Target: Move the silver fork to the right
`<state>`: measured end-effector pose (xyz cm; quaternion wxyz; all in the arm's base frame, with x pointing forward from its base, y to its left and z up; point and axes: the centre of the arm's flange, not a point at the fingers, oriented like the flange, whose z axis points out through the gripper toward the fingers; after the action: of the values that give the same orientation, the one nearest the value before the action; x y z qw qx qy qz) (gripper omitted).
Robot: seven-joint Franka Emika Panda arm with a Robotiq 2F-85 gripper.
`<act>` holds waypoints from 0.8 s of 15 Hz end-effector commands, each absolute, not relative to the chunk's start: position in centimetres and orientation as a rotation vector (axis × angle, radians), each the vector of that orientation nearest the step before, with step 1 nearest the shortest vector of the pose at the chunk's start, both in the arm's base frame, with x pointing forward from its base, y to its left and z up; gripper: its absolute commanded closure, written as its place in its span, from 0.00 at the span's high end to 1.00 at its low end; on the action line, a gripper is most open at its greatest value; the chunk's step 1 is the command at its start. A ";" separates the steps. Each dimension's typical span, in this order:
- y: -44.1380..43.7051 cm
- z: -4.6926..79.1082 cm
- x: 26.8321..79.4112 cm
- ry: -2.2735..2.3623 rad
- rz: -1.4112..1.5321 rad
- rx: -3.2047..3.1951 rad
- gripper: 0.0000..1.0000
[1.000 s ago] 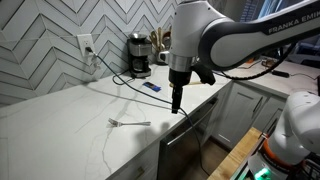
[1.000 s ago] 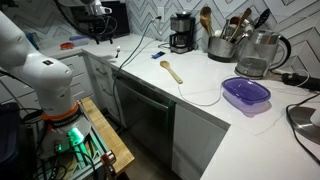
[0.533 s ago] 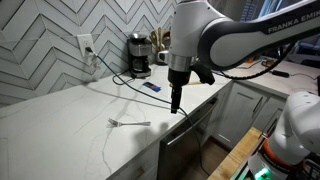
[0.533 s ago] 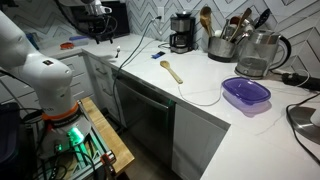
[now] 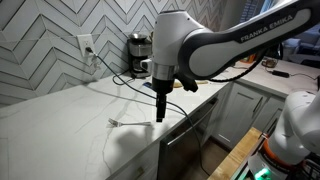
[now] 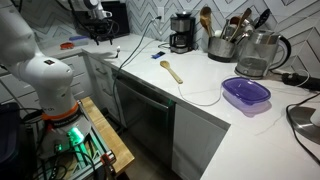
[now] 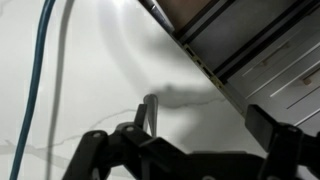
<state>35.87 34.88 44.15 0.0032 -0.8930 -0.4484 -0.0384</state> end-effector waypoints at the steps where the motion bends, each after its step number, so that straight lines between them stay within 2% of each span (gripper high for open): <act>1: 37.8 42.4 38.8 -1.450 -0.135 -2.753 1.00; 12: 43.0 38.7 44.9 -1.470 -0.322 -2.689 1.00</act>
<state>43.47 41.12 39.95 0.0215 -0.8719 -0.4807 -0.0906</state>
